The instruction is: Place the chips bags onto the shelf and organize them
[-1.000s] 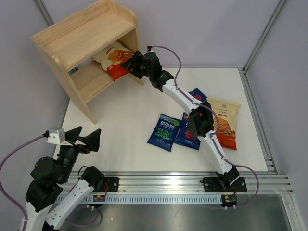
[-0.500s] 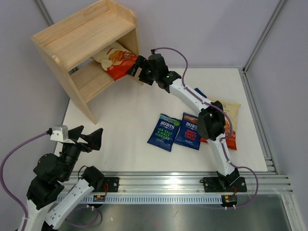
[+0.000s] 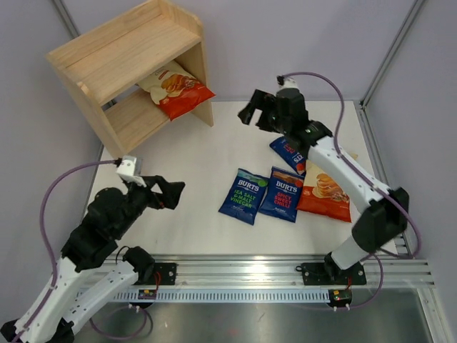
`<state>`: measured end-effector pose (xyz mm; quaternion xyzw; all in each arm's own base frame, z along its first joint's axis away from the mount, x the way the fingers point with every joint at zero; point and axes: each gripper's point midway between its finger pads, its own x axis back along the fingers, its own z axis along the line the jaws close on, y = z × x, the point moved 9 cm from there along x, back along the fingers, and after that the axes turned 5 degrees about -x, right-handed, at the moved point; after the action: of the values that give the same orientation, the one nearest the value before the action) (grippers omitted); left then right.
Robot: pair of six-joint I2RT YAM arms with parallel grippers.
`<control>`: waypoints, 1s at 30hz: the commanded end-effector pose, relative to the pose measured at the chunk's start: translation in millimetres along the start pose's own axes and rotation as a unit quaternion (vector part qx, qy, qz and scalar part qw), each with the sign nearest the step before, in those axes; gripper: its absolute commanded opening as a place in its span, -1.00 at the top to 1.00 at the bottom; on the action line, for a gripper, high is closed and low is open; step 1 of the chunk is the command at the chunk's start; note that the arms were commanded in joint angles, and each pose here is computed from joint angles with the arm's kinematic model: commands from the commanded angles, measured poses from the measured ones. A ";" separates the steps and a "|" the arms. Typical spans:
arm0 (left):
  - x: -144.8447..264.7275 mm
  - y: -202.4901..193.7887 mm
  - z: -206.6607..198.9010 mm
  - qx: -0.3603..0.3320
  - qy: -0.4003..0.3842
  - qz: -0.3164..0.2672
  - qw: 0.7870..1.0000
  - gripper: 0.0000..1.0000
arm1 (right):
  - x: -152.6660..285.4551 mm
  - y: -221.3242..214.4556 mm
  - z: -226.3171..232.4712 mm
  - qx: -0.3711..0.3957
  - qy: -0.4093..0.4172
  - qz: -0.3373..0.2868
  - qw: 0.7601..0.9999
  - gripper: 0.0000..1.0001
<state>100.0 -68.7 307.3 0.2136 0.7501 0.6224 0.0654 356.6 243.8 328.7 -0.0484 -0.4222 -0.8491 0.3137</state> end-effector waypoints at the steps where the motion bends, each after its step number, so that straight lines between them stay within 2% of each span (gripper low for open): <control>1: -37.3 8.0 -35.3 0.043 -0.116 0.023 0.992 -0.98 | 60.2 5.4 -44.9 0.070 -0.121 -0.049 0.989 -0.99; 3: -67.6 -5.8 -50.6 0.058 -0.160 0.081 0.982 -0.98 | 96.7 -6.3 -62.7 0.086 -0.158 -0.054 0.982 -0.99; 4: -79.8 -1.4 -58.6 0.064 -0.184 0.071 0.978 -0.98 | 109.5 -9.4 -67.3 0.094 -0.165 -0.054 0.980 -0.99; 5: -103.7 -7.6 -70.3 0.077 -0.213 0.098 0.969 -0.98 | 134.8 -15.6 -75.7 0.090 -0.183 -0.062 0.977 -0.99; 6: -101.4 -8.5 -74.3 0.081 -0.229 0.105 0.964 -0.98 | 148.0 -18.5 -79.8 0.091 -0.191 -0.068 0.975 -0.99; 7: -126.9 -14.8 -83.9 0.085 -0.238 0.127 0.959 -0.98 | 159.7 -21.8 -82.8 0.081 -0.196 -0.076 0.974 -0.99; 12: -192.0 -36.8 -142.2 0.085 -0.292 0.205 0.931 -0.98 | 232.2 -36.3 -96.7 0.060 -0.195 -0.127 0.971 -0.99; 13: -215.8 -40.1 -157.3 0.085 -0.298 0.220 0.925 -0.98 | 238.8 -40.1 -100.2 0.054 -0.199 -0.130 0.970 -0.99; 17: -266.6 -65.1 -203.3 0.095 -0.310 0.270 0.907 -0.98 | 275.9 -44.6 -106.7 0.042 -0.205 -0.161 0.965 -0.99; 23: -316.4 -97.2 -250.8 0.115 -0.323 0.307 0.888 -0.98 | 304.0 -51.2 -106.8 0.038 -0.186 -0.161 0.969 -0.99; 26: -339.7 -117.3 -266.8 0.127 -0.316 0.317 0.885 -0.98 | 315.3 -53.6 -105.0 0.035 -0.170 -0.160 0.972 -0.99; 30: -368.0 -141.9 -277.0 0.124 -0.276 0.326 0.896 -0.98 | 328.0 -56.5 -100.0 0.024 -0.138 -0.160 0.977 -0.97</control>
<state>287.4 -470.6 162.8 0.6305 0.6445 0.4312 0.0348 93.9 36.3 327.1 -0.1126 -0.5024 -0.8502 0.1097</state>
